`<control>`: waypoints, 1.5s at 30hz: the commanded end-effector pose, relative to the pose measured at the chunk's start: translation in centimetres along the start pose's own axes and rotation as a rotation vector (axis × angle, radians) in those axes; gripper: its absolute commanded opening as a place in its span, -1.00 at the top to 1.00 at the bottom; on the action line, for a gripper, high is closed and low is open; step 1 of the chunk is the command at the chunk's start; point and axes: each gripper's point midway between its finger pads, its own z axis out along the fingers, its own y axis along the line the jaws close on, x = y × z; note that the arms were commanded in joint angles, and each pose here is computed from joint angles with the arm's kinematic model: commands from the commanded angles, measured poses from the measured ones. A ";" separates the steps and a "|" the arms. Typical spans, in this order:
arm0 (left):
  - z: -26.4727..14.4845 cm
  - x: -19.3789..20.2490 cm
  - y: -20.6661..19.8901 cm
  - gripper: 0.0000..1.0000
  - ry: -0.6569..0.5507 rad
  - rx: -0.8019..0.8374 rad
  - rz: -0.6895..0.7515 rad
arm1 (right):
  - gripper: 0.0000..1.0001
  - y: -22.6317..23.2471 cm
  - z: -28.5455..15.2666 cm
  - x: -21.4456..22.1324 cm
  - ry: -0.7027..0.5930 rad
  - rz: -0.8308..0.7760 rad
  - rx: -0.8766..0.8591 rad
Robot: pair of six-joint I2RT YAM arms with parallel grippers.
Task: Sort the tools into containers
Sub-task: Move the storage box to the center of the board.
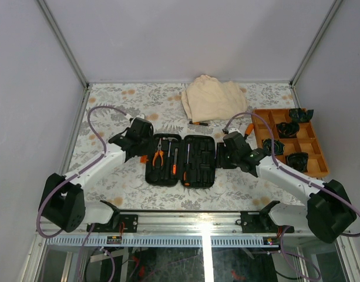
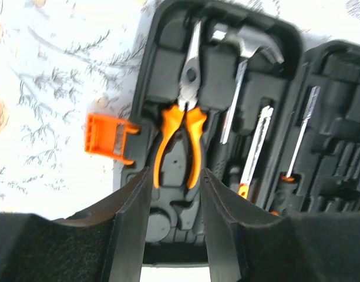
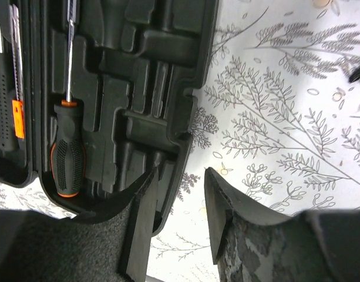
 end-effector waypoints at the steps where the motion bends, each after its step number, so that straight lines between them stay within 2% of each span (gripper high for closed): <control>1: -0.6 1.1 1.9 0.24 -0.007 -0.057 -0.055 | 0.09 1.3 0.6 0.7 0.022 0.030 -0.066; 10: -2.8 -0.4 1.6 0.20 -0.050 -0.035 -0.008 | 0.07 0.9 3.2 2.1 0.093 0.020 -0.043; 17: -4.6 -2.3 2.0 0.19 -0.110 -0.056 0.087 | 0.42 0.4 4.5 2.7 0.133 -0.038 -0.022; 24: -5.8 -3.0 2.8 0.18 -0.156 -0.080 0.115 | 0.71 0.4 5.4 1.4 0.151 -0.197 -0.019; 33: -6.2 -3.1 3.2 0.17 -0.182 -0.086 0.110 | 0.88 0.7 7.0 -0.7 0.180 -0.431 -0.021; 37: -6.2 -3.1 3.2 0.17 -0.182 -0.085 0.110 | 0.88 0.8 7.8 -0.4 0.220 -0.498 -0.044; 39: -6.1 -3.1 3.2 0.17 -0.183 -0.088 0.108 | 0.82 0.9 7.9 -0.6 0.223 -0.512 -0.049; 42: -6.2 -3.3 3.5 0.14 -0.194 -0.104 0.103 | 0.61 1.6 7.5 -1.9 0.177 -0.498 -0.053; 45: -6.4 -3.4 4.1 0.09 -0.206 -0.136 0.096 | 0.29 2.3 6.2 -3.8 0.107 -0.476 -0.048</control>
